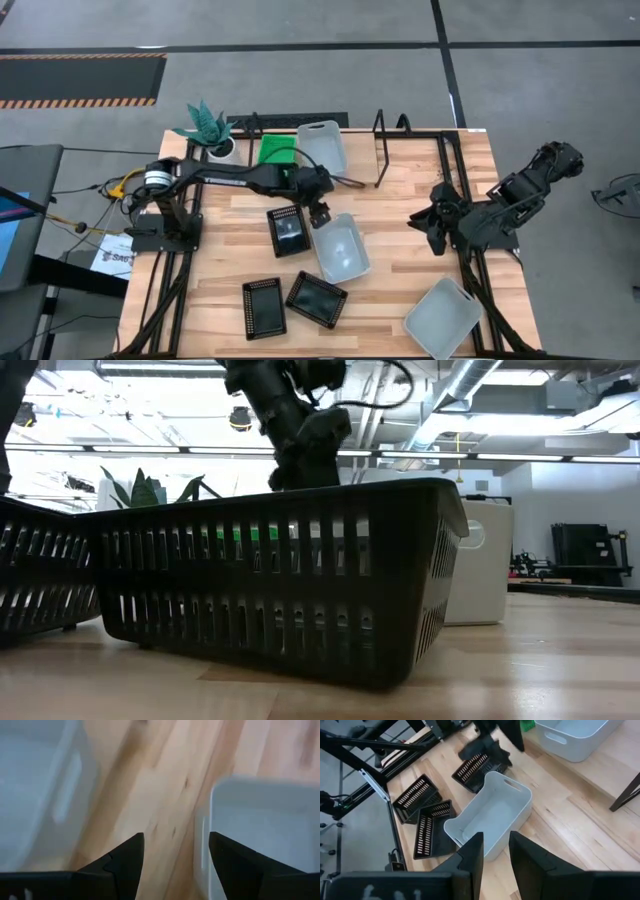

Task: Stack baskets on shelf by color
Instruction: Stack the top gray bin on top of the gray bin on the shelf

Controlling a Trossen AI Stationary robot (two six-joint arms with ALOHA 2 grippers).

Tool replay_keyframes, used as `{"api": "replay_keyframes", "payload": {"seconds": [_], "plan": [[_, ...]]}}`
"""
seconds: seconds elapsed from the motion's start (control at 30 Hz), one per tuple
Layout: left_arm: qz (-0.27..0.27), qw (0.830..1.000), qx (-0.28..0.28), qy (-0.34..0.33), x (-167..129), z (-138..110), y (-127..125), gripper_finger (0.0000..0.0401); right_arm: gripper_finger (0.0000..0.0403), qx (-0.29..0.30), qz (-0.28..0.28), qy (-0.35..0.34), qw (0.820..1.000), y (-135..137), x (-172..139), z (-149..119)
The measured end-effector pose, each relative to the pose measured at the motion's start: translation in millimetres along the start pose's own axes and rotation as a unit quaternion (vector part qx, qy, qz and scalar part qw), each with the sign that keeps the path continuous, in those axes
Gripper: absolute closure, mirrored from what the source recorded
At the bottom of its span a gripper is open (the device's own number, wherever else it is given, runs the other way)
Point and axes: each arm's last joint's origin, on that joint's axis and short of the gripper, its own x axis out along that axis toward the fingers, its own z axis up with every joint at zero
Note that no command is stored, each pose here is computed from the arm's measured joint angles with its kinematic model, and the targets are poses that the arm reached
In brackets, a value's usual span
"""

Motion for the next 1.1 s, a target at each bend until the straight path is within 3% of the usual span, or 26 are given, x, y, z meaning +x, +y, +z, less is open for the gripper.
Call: {"api": "replay_keyframes", "payload": {"seconds": [0.23,0.5,0.9,1.1], "plan": [[-0.007,0.999,0.012,0.047,40.0,-13.9,-15.2,0.0189,0.0285,-0.004,-0.007,0.004,1.000,2.8,4.3,-1.7],[-0.007,0.998,0.015,0.058,49.9,-18.5,-20.0,0.0197,0.0285,-0.010,-0.016,0.013,1.000,6.5,10.3,-4.9],[-0.026,0.996,0.043,0.076,52.9,-26.1,-20.9,0.0380,0.0285,-0.007,-0.011,0.023,1.000,8.3,11.0,-6.6],[-0.024,0.996,0.039,0.072,52.7,-25.4,-21.4,0.0400,0.0285,-0.003,-0.011,0.023,1.000,8.2,11.0,-6.5]]}}
